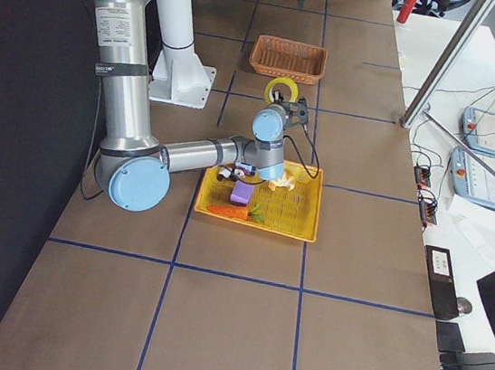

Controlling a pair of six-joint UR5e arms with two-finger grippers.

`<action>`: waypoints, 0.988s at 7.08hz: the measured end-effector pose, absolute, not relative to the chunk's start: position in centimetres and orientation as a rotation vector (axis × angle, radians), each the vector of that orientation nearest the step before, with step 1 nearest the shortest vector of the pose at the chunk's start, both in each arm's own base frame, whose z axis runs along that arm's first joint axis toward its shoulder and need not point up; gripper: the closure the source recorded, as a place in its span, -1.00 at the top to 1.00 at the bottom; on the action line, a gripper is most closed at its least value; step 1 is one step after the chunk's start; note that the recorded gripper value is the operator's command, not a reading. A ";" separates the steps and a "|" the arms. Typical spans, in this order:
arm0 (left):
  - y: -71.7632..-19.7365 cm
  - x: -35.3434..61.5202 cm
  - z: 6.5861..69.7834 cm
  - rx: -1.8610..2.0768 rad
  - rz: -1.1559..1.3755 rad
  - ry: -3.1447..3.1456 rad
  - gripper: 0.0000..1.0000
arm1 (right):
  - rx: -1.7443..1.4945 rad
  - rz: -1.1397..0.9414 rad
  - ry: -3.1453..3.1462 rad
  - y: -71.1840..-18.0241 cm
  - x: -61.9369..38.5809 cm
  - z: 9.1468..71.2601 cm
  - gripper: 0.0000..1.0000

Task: Move tape to another basket

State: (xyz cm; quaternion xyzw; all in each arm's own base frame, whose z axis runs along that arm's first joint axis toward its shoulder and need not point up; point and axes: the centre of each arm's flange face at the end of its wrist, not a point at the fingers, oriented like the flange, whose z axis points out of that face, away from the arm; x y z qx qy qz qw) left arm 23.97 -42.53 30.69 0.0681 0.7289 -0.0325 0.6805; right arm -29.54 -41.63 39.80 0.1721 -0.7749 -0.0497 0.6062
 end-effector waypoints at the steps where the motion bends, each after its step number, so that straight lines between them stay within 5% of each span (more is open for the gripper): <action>1: -41.3 25.8 28.5 0.116 -0.088 1.699 1.00 | 0.410 -0.111 -1.862 -40.1 -30.7 39.4 -1.00; 7: -31.2 33.9 17.5 -0.075 -0.210 2.140 1.00 | 0.359 -0.089 -2.235 -31.4 -36.2 33.2 -1.00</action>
